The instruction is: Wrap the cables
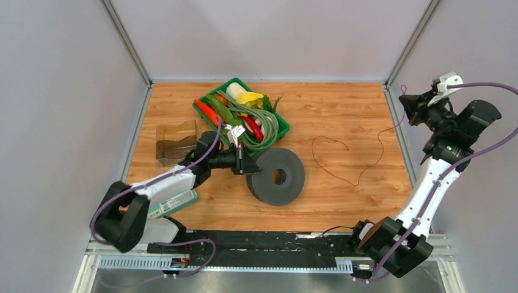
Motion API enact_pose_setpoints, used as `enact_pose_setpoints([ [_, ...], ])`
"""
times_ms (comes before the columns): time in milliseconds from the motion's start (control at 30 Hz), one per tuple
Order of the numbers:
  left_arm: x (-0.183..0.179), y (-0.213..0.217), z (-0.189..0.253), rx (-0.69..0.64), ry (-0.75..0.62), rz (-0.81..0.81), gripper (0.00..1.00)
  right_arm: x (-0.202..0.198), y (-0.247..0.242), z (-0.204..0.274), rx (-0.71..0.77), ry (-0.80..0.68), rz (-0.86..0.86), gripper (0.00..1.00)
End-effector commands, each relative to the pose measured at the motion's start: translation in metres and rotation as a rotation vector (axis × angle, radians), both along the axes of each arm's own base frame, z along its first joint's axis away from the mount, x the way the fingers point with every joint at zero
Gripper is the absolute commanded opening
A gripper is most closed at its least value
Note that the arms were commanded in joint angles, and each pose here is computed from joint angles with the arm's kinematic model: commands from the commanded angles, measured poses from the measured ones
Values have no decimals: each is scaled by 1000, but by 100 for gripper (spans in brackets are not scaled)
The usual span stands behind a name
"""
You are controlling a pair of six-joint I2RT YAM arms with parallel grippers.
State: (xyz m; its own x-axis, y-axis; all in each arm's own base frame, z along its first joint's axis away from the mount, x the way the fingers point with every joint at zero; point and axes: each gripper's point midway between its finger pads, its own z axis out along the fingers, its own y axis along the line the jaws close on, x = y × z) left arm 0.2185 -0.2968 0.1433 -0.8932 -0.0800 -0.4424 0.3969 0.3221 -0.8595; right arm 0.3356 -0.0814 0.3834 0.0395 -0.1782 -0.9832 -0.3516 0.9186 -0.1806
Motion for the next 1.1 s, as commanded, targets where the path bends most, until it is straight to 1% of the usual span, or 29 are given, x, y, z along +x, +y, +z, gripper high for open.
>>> enact_pose_setpoints([
  [0, -26, 28, 20, 249, -347, -141, 0, -18, 38, 5, -21, -5, 142, 0],
  [67, -33, 41, 29, 313, -439, -192, 0, -15, 44, 5, -46, -2, 134, 0],
  [100, -38, 47, 32, 350, -512, -249, 0, -13, 45, 6, -39, 5, 133, 0],
  [133, -43, 51, 36, 378, -541, -274, 0, -13, 47, 8, -24, 17, 145, 0],
  [267, -57, 63, 36, 501, -810, -469, 0, -16, 70, -6, 18, 130, 234, 0],
  [367, -71, 62, 30, 547, -995, -637, 0, -18, 90, -23, 41, 202, 264, 0],
  [467, -75, 62, 27, 568, -1082, -722, 0, -27, 114, -38, 54, 272, 285, 0],
  [533, -74, 56, 33, 556, -1102, -715, 0, -35, 129, -44, 34, 293, 309, 0],
  [700, -75, 40, 52, 495, -1070, -714, 0, -55, 163, -54, -26, 325, 378, 0],
  [800, -77, 30, 61, 443, -1061, -723, 0, -67, 186, -64, -19, 374, 456, 0],
  [867, -78, 27, 60, 433, -1080, -748, 0, -75, 198, -78, -39, 414, 499, 0],
  [900, -77, 26, 59, 436, -1081, -759, 0, -82, 212, -83, -48, 426, 549, 0],
  [1000, -78, 23, 56, 439, -1030, -792, 0, -96, 234, -99, -25, 473, 624, 0],
  [1067, -75, 18, 63, 430, -996, -762, 0, -107, 249, -105, -37, 481, 675, 0],
])
